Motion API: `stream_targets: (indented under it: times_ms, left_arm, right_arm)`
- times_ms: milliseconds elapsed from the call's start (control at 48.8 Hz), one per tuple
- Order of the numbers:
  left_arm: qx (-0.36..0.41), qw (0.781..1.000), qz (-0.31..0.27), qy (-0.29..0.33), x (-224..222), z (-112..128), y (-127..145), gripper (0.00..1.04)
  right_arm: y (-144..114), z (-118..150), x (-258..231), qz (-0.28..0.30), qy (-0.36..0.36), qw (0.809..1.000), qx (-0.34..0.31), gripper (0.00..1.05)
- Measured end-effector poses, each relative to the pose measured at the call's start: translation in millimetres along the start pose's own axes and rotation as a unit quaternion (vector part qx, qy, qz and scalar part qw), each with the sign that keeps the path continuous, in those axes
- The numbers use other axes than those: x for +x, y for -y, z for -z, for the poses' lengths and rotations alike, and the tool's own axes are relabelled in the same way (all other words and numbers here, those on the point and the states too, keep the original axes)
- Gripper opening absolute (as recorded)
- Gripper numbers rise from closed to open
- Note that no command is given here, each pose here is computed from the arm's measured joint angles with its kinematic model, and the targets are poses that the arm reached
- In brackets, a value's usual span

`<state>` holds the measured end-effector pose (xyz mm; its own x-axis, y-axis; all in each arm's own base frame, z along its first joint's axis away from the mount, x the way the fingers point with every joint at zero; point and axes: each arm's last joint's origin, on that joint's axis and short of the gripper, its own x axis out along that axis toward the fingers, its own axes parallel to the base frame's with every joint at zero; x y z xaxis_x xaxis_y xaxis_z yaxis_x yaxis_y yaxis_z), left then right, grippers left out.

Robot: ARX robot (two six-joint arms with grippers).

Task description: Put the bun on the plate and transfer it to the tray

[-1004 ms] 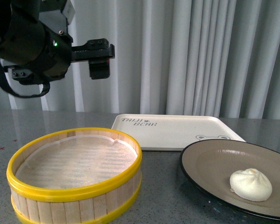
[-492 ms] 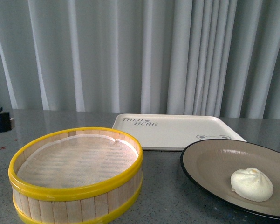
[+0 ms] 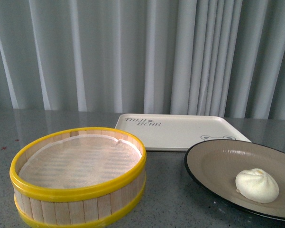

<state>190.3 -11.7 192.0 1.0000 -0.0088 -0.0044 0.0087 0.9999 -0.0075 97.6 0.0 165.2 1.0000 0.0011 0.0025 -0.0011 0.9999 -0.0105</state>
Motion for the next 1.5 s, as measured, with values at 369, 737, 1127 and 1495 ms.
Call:
stream_targets:
  times_ms: [369, 737, 1127, 1495]
  left_arm:
    - [0.0, 1.0, -0.004, -0.002, -32.3, 14.1, -11.3, 0.04]
    - [0.0, 1.0, -0.004, 0.007, -49.4, 22.5, -11.1, 0.04]
    - [0.0, 1.0, -0.004, 0.014, -63.6, 17.6, -11.1, 0.04]
    - [0.0, 1.0, -0.004, 0.017, -75.1, 16.5, -11.0, 0.04]
  right_arm:
    - [0.0, 0.0, 0.0, 0.0, 0.0, 1.0, 0.0, 0.96]
    - [0.0, 0.0, 0.0, 0.0, 0.0, 1.0, 0.0, 0.96]
    - [0.0, 0.0, 0.0, 0.0, 0.0, 1.0, 0.0, 0.96]
    - [0.0, 0.0, 0.0, 0.0, 0.0, 1.0, 0.0, 0.96]
